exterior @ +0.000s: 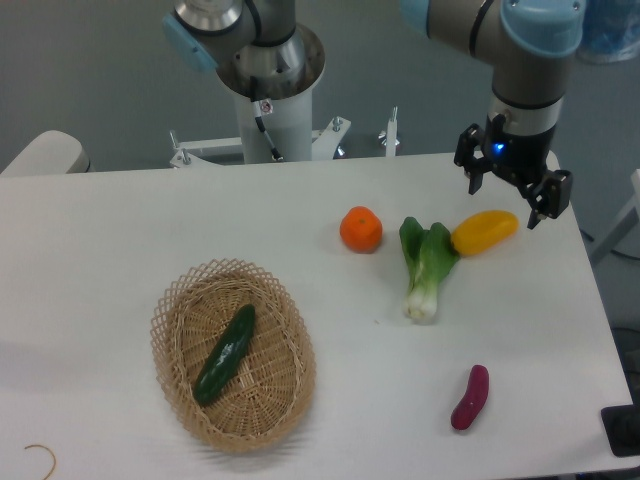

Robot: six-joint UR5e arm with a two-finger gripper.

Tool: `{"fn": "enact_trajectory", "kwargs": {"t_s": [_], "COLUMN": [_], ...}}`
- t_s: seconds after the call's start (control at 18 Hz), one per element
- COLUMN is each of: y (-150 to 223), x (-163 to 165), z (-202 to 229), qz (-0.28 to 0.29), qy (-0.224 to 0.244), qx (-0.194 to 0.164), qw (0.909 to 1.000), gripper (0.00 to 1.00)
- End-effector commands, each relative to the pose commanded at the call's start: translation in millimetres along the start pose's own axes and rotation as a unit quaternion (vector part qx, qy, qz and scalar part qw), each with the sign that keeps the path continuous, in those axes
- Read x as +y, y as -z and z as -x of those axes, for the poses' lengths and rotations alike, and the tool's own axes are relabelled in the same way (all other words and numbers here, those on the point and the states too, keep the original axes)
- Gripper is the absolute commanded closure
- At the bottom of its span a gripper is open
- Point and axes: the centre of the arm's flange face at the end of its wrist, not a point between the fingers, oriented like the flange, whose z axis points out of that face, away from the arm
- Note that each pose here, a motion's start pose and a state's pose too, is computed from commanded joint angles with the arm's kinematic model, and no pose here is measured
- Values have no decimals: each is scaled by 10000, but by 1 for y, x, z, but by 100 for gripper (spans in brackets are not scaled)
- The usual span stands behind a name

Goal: Place the cucumber in the basket

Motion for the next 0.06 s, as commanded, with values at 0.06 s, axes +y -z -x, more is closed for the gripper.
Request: {"fn": "enact_trajectory", "kwargs": {"t_s": [0.06], "y": [0], "x": [1], "z": [0], "qz": [-6], "qy": [7], "qx": [-8], "qw": [10000], "gripper": [0]}}
